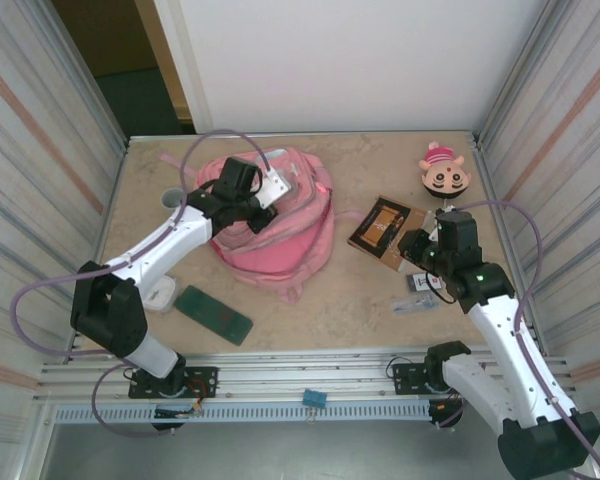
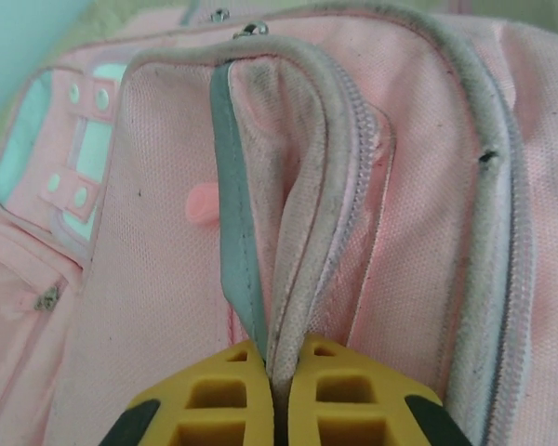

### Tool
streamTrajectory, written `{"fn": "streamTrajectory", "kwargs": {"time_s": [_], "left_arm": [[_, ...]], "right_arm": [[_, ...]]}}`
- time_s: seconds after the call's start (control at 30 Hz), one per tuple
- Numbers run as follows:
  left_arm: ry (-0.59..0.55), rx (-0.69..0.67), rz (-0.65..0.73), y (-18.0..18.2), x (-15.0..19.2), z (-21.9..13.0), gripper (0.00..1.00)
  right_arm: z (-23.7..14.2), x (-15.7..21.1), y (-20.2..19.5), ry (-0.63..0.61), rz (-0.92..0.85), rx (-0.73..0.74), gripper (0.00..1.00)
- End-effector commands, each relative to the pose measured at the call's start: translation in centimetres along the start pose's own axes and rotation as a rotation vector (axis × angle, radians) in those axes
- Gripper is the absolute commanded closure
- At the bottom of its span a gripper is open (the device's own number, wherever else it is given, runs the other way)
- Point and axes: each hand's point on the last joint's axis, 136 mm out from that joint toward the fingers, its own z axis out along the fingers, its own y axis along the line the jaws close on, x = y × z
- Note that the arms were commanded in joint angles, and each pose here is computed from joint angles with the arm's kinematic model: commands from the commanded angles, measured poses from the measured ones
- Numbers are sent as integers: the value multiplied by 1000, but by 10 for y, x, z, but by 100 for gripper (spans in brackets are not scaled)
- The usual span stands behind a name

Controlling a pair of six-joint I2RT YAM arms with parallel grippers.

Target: Pack the student bag

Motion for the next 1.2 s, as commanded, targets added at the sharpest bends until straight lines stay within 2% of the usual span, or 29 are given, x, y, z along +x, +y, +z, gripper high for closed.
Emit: {"fn": "streamTrajectory", "kwargs": {"time_s": [0.0, 0.17, 0.33, 0.47, 0.7, 0.9, 1.17], "left_arm": [[-109, 73, -207, -6, -43, -34, 100], [-145, 59, -323, 5, -66, -44, 100], [-208, 94, -429, 10, -90, -51, 100], [-229, 126, -487, 9, -100, -50, 100], [-223, 103, -531, 20, -99, -47, 100], [-241, 152, -536, 20, -103, -50, 100], [-276, 188, -551, 25, -110, -56, 100]], "right_arm": [[-24, -19, 32, -69, 11, -90, 100], [-52, -16, 67, -107, 83, -307, 100], [-55, -2, 84, -59, 196, -428, 100], [-39, 16, 96, -3, 257, -450, 100], [0, 46, 104, -16, 348, -376, 100], [28, 51, 148, -44, 343, -542, 100], [60, 47, 188, -94, 328, -620, 100]]}}
